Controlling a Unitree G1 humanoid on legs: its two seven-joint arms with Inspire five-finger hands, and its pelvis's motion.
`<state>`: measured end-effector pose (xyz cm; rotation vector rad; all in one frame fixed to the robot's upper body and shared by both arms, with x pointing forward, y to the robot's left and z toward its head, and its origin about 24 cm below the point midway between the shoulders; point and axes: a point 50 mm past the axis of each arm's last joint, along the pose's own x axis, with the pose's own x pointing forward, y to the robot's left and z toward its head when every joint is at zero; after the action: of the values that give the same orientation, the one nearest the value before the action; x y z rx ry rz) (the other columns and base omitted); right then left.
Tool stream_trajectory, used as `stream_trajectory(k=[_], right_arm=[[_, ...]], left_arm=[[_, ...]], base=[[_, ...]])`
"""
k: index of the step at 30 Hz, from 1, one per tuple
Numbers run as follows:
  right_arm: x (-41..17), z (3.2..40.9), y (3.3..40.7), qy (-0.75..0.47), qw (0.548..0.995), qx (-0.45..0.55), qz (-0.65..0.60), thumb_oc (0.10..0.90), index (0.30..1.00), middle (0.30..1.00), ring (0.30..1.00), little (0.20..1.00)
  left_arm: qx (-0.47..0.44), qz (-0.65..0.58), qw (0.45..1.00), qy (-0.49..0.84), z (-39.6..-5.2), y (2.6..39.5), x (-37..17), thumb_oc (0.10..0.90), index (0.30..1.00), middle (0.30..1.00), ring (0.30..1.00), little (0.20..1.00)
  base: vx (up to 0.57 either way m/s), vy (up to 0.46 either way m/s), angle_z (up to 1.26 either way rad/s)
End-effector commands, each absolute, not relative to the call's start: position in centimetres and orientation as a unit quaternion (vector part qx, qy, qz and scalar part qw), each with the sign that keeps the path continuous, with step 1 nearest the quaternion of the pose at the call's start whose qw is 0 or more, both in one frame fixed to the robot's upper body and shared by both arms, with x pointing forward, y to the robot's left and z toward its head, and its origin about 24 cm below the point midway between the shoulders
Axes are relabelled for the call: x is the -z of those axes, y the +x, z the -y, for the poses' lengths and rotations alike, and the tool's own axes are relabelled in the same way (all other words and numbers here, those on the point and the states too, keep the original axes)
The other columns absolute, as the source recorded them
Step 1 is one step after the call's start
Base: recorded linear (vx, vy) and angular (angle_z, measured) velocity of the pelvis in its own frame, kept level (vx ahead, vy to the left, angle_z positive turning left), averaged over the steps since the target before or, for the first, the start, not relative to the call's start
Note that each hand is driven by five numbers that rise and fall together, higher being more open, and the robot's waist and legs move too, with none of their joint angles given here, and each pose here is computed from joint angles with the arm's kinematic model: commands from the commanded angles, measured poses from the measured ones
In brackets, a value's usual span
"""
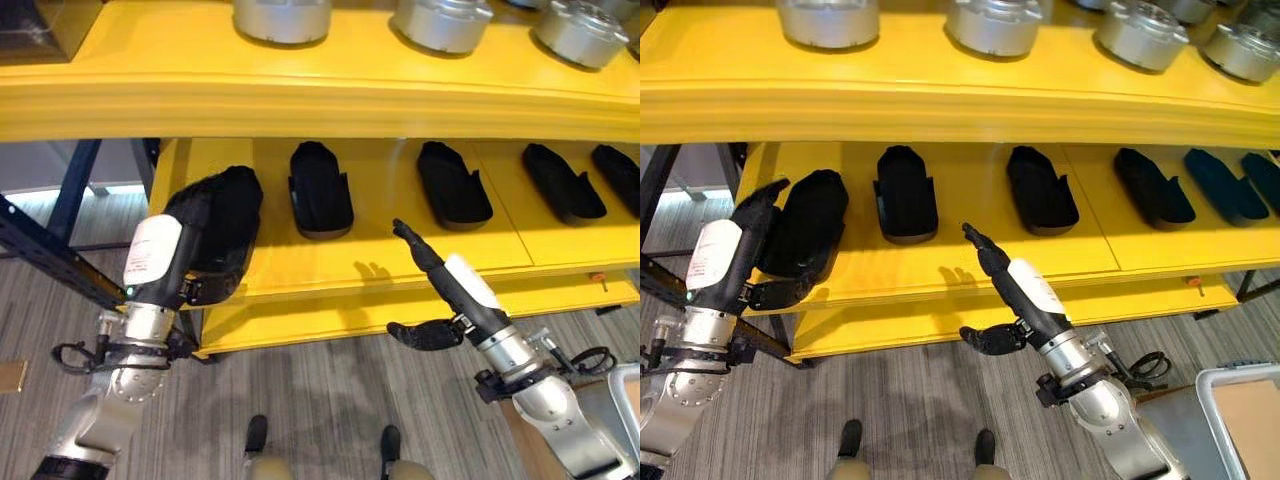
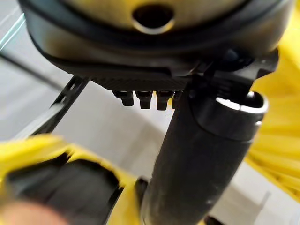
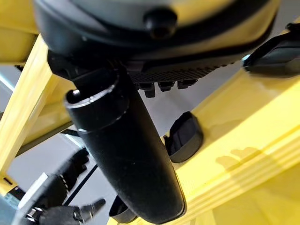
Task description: Move parts from the plastic box to the shelf.
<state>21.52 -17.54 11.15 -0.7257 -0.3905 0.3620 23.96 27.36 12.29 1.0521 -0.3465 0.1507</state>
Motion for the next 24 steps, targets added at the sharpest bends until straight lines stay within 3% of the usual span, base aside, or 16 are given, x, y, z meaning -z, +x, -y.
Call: stream_trajectory(k=[1, 15, 24], right_arm=[[-14.4, 17.2, 21.8, -0.309, 0.896, -0.155, 0.278, 0.9, 1.0, 1.0, 1.0, 1.0], [-14.7, 17.4, 22.2, -0.325, 0.89, -0.151, 0.282, 0.9, 1.0, 1.0, 1.0, 1.0], [-15.2, 17.1, 22.4, -0.328, 0.884, -0.152, 0.297, 0.9, 1.0, 1.0, 1.0, 1.0]], left_arm=[[-0.098, 0.225, 0.84, 0.485, -28.1, 25.2, -15.9, 0.9, 1.0, 1.0, 1.0, 1.0], [-0.195, 0.103, 0.833, 0.508, -34.1, 27.9, -14.7, 0.9, 1.0, 1.0, 1.0, 1.0], [-0.187, 0.111, 0.813, 0.54, -33.3, 30.8, -16.5, 0.9, 1.0, 1.0, 1.0, 1.0]], base=[[0.0, 0.046, -0.11], [0.0, 0.025, -0.08], [-0.01, 0.004, -0.03]])
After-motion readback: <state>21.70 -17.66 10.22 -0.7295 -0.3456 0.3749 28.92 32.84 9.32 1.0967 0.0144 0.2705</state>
